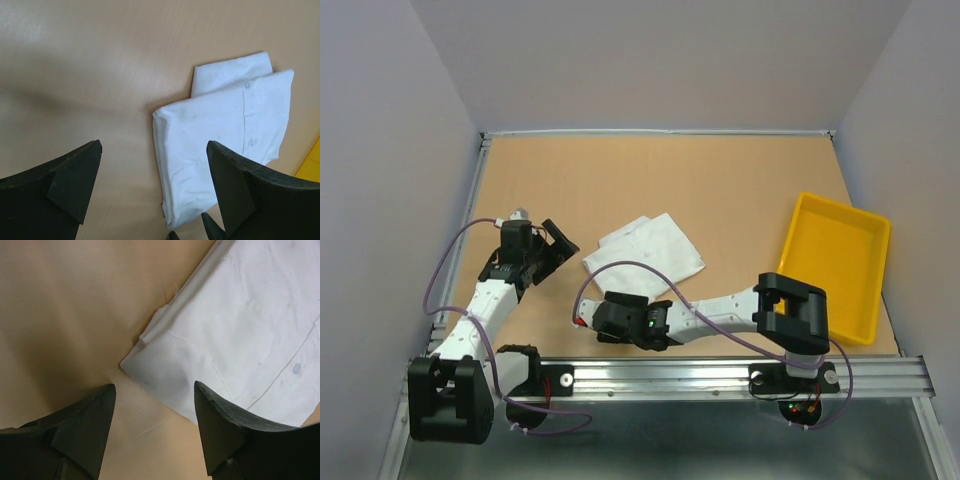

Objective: Fold and stack the long sleeve shirts
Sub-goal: Fold the shirt

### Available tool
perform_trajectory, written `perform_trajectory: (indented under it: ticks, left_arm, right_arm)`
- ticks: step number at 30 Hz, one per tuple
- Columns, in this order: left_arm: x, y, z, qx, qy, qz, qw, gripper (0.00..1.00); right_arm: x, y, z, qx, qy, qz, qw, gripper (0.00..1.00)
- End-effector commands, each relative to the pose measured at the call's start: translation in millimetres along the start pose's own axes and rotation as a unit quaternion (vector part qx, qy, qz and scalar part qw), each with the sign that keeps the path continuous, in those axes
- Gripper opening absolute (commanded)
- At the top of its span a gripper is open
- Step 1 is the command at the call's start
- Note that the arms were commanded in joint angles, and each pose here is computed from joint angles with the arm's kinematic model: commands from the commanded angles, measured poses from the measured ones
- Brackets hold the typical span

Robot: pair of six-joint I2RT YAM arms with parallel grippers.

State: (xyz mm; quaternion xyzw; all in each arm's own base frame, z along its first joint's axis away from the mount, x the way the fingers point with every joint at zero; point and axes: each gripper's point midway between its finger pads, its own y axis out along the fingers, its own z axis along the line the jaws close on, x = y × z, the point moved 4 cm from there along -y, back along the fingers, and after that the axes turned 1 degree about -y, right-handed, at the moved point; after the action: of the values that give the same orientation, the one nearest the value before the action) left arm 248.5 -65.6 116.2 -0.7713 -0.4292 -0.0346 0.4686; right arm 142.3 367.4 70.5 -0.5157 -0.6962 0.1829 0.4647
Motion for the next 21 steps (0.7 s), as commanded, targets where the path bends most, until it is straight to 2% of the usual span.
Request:
perform_trajectory:
  ticks: [1, 5, 7, 10, 11, 13, 21]
  left_arm:
    - [-3, -5, 0, -0.012, 0.007, 0.003, 1.0, 0.99]
    - [-6, -4, 3, -0.008, 0.004, 0.004, 1.0, 0.99]
    - [-8, -3, 4, -0.007, -0.002, 0.008, 1.0, 0.99]
    - [-13, -1, 6, -0.008, -0.01, 0.017, 1.0, 0.99]
    - [-15, -1, 6, -0.013, -0.012, 0.021, 1.0, 0.99]
    - [-17, 0, 6, -0.014, -0.015, 0.022, 1.0, 0.99]
    - [-25, 3, 5, -0.035, -0.03, 0.036, 0.998, 0.98]
  right_arm:
    - [2, 15, 1, -0.021, -0.028, 0.003, 0.999, 0.67]
    - [10, 21, 7, -0.005, -0.031, -0.008, 0.999, 0.53]
    - [15, 22, 8, 0.002, -0.031, -0.016, 0.999, 0.49]
    - [18, 24, 8, 0.0, -0.038, -0.02, 0.999, 0.31]
    - [20, 22, 7, 0.0, -0.035, -0.025, 0.999, 0.16]
    - [26, 20, 4, -0.001, -0.023, -0.035, 0.999, 0.03]
    - [41, 3, -30, 0.013, 0.082, -0.089, 0.993, 0.01]
